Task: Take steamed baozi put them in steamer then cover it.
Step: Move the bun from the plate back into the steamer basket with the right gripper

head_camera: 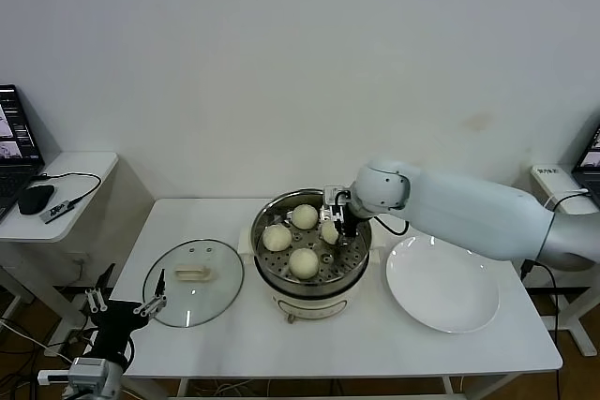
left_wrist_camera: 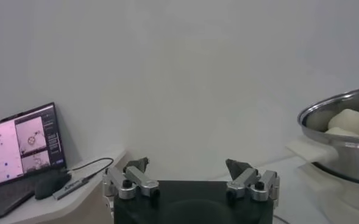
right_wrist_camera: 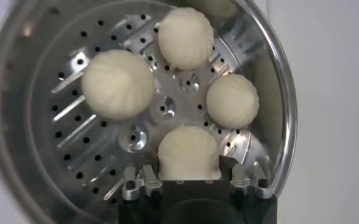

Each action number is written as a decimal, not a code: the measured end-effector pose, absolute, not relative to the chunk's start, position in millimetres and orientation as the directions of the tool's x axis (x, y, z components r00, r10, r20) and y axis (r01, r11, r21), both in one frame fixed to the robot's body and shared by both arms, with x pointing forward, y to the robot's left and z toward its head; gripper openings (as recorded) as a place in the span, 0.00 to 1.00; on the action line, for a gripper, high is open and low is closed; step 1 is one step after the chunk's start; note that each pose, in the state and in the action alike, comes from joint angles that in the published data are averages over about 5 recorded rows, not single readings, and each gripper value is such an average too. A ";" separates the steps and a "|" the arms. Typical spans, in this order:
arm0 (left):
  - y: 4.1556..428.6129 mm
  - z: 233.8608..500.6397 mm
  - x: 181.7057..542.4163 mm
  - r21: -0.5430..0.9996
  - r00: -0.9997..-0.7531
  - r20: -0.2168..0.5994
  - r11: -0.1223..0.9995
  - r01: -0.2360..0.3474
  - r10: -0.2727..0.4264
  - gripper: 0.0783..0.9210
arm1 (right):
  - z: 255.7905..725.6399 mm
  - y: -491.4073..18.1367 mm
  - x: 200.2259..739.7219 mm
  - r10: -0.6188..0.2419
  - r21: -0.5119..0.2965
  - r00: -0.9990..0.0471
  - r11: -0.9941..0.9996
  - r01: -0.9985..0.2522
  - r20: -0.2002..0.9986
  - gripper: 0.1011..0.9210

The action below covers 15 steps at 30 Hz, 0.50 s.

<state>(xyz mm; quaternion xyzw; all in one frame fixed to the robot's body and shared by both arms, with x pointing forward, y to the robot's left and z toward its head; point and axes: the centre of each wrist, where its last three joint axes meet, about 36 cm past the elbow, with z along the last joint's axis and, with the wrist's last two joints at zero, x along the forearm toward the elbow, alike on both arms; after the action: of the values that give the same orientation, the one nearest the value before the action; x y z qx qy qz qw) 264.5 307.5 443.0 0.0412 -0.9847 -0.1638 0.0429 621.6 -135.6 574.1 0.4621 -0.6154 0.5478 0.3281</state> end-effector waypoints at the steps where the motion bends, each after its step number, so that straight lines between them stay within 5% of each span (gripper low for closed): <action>1: 307.5 443.0 264.5 0.326 -0.993 0.071 0.943 -0.067 -0.095 0.88 | 573.6 -135.2 621.9 -0.209 -0.370 -0.357 -0.026 -0.928 0.910 0.62; 15: 306.2 444.2 263.0 0.323 -0.993 0.069 0.944 -0.068 -0.096 0.88 | 574.8 -133.7 623.1 -0.208 -0.349 -0.338 -0.016 -0.937 0.918 0.67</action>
<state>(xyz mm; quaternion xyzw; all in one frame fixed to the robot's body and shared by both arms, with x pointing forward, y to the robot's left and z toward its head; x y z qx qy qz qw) 263.0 306.2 444.2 0.0416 -0.9850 -0.1619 0.0420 623.1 -133.7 574.8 0.4658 -0.6149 0.5393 0.3378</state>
